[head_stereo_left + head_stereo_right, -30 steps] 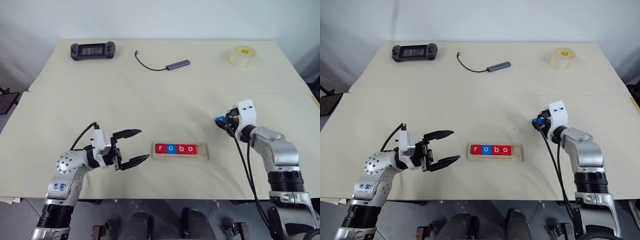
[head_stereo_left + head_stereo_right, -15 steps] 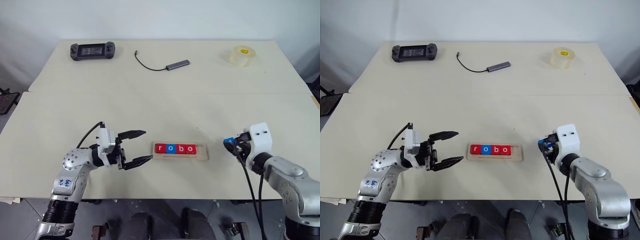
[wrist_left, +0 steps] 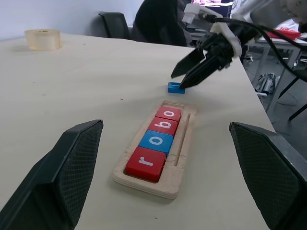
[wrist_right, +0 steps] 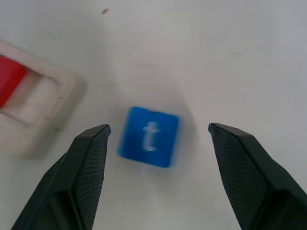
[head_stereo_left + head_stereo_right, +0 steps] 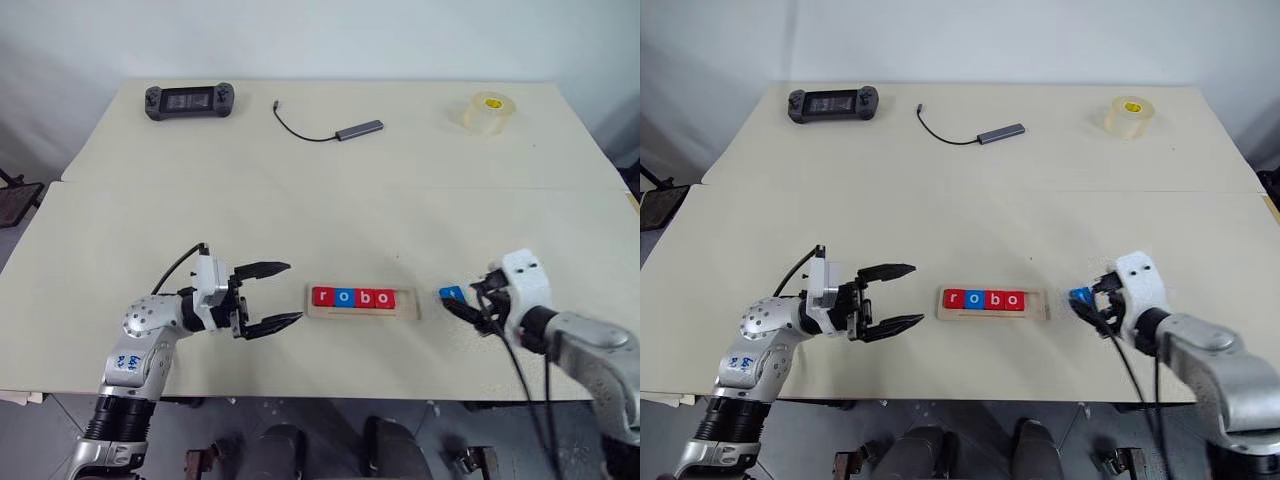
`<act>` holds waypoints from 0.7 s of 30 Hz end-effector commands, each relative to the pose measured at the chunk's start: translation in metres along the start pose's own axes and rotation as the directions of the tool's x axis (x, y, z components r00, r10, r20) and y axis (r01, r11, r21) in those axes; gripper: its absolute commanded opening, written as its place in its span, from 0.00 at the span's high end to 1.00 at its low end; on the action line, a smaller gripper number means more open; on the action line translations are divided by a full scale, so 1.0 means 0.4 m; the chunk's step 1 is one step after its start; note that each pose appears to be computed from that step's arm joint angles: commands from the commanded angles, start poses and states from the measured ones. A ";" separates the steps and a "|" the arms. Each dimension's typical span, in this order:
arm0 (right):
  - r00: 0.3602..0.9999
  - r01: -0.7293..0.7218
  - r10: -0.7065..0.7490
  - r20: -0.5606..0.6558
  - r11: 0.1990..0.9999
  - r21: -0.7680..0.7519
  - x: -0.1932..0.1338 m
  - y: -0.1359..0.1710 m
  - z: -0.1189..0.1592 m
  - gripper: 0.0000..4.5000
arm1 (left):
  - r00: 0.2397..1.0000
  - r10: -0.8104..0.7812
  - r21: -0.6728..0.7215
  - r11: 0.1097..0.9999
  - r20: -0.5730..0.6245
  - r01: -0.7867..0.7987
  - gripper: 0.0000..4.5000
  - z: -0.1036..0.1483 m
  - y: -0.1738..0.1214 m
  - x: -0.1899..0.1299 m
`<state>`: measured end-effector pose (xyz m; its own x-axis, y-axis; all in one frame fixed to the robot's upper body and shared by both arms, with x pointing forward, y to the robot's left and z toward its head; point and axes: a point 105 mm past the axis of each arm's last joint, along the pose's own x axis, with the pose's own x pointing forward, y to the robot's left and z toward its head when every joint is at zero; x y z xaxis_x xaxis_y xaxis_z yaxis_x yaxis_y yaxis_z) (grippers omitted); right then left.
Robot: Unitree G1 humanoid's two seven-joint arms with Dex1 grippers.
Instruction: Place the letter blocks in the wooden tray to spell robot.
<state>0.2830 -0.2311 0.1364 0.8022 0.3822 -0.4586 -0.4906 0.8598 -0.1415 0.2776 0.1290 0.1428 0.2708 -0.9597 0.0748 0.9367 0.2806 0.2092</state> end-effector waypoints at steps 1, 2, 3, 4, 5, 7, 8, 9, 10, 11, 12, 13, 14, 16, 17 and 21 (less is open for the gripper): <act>0.984 -0.179 0.178 -0.026 0.953 -0.246 -0.015 -0.009 0.012 0.23 | 1.000 0.011 0.050 0.999 0.007 -0.011 0.00 0.023 0.001 -0.013; 0.973 -0.229 0.218 -0.068 0.918 -0.323 -0.015 -0.015 0.006 0.23 | 1.000 0.014 0.052 0.999 0.006 -0.014 0.00 0.024 0.001 -0.015; 0.964 -0.266 0.246 -0.102 0.887 -0.377 -0.014 -0.020 -0.001 0.23 | 1.000 0.016 0.055 0.998 0.006 -0.016 0.00 0.025 0.002 -0.016; 0.952 -0.308 0.274 -0.140 0.854 -0.419 -0.011 -0.028 -0.008 0.23 | 1.000 0.017 0.057 0.998 0.006 -0.017 0.00 0.026 0.003 -0.017; 0.939 -0.343 0.297 -0.173 0.824 -0.450 -0.008 -0.040 -0.013 0.23 | 1.000 0.017 0.059 0.998 0.005 -0.017 0.00 0.028 0.003 -0.017; 0.916 -0.401 0.345 -0.203 0.785 -0.472 0.003 -0.056 -0.012 0.23 | 1.000 0.009 0.060 0.998 0.003 -0.009 0.00 0.030 0.001 -0.017; 0.910 -0.415 0.361 -0.205 0.775 -0.477 0.010 -0.063 -0.008 0.23 | 1.000 0.005 0.059 0.998 0.002 -0.005 0.00 0.031 -0.001 -0.017; 0.906 -0.424 0.368 -0.210 0.763 -0.488 0.020 -0.071 -0.004 0.23 | 1.000 -0.007 0.053 0.999 -0.001 0.007 0.00 0.031 -0.005 -0.017; 0.901 -0.432 0.372 -0.221 0.742 -0.513 0.030 -0.079 -0.002 0.23 | 1.000 -0.021 0.047 0.999 -0.006 0.021 0.00 0.031 -0.011 -0.016; 0.899 -0.437 0.373 -0.231 0.723 -0.534 0.044 -0.087 0.003 0.23 | 1.000 -0.030 0.045 0.999 -0.010 0.030 0.00 0.031 -0.016 -0.017; 0.896 -0.443 0.374 -0.240 0.709 -0.549 0.053 -0.092 0.005 0.23 | 0.999 -0.034 0.044 0.998 -0.012 0.035 0.00 0.032 -0.018 -0.017; 0.895 -0.443 0.381 -0.231 0.704 -0.555 0.065 -0.097 0.013 0.23 | 0.999 -0.038 0.043 0.998 -0.014 0.039 0.00 0.032 -0.023 -0.017; 0.896 -0.440 0.384 -0.222 0.704 -0.558 0.076 -0.101 0.020 0.23 | 0.999 -0.039 0.044 0.998 -0.015 0.039 0.00 0.032 -0.026 -0.017; 0.891 -0.448 0.395 -0.221 0.694 -0.564 0.091 -0.105 0.025 0.23 | 0.999 -0.039 0.043 0.998 -0.015 0.040 0.00 0.033 -0.030 -0.016; 0.887 -0.456 0.402 -0.228 0.685 -0.568 0.095 -0.106 0.024 0.23 | 0.999 -0.038 0.043 0.998 -0.015 0.039 0.00 0.034 -0.031 -0.016; 0.839 -0.526 0.501 -0.211 0.653 -0.544 0.105 -0.076 0.036 0.31 | 0.999 -0.029 0.043 0.999 -0.014 0.029 0.00 0.035 -0.034 -0.015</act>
<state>0.3387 -0.2432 0.1340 0.3979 0.6462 -0.6512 -0.9128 0.2073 -0.3520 0.2647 0.1329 0.1450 0.2591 -0.9651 0.0389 0.9392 0.2612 0.2229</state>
